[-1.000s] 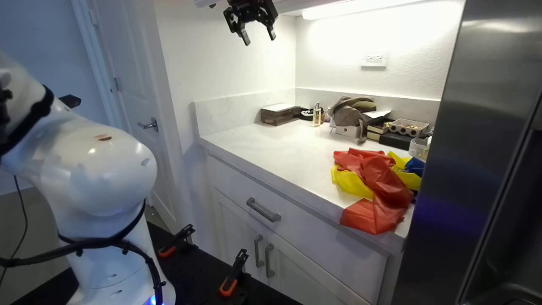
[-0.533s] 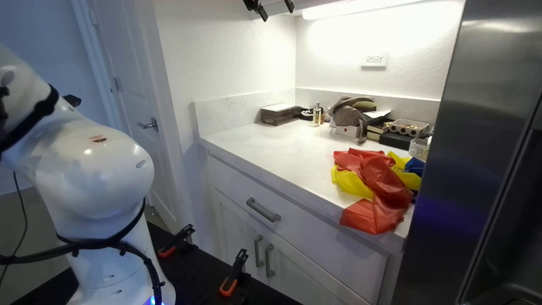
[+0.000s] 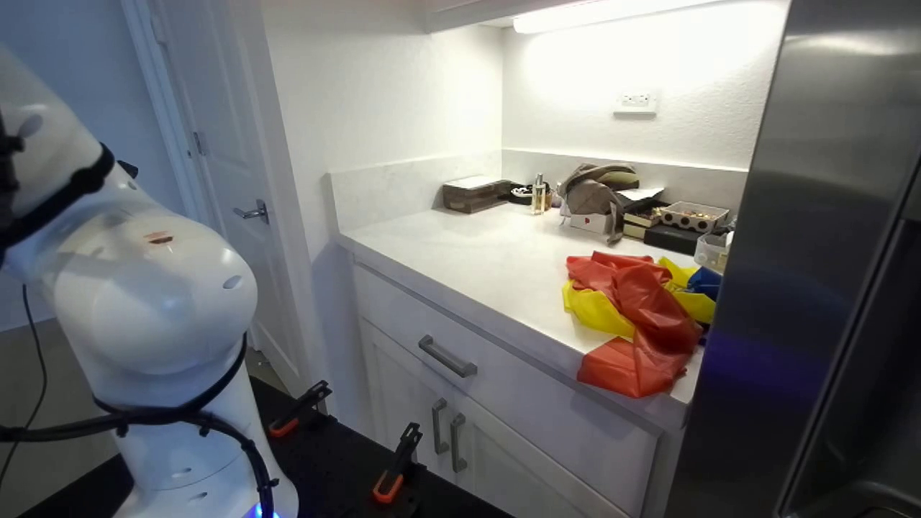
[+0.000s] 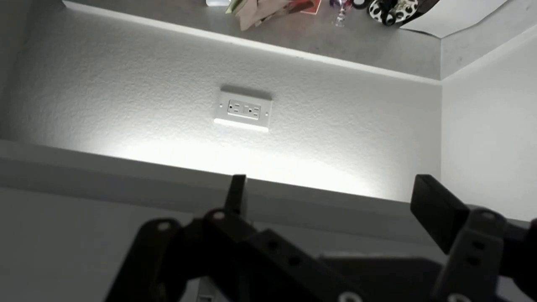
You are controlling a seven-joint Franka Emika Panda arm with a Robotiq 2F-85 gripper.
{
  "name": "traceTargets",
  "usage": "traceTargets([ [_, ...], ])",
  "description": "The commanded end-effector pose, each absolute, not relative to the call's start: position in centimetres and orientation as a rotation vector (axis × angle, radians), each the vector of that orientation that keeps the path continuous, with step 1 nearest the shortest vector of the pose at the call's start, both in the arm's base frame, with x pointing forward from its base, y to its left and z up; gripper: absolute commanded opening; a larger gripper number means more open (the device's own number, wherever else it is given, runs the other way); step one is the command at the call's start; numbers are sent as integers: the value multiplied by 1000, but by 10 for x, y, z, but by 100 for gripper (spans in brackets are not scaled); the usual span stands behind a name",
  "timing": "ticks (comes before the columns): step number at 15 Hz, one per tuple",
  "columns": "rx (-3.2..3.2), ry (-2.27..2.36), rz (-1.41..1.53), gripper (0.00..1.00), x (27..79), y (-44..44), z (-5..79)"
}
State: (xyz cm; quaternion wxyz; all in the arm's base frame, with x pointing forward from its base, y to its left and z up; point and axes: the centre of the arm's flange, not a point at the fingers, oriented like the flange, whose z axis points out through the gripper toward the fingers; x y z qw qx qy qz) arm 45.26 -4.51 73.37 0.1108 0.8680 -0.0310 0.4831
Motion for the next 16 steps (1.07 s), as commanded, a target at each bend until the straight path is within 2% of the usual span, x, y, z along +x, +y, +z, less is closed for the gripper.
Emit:
traceTargets([
  [1,2447,-87,1503,100,471,-49,751],
  [16,2312,-167,1639,100,491,-72,798],
])
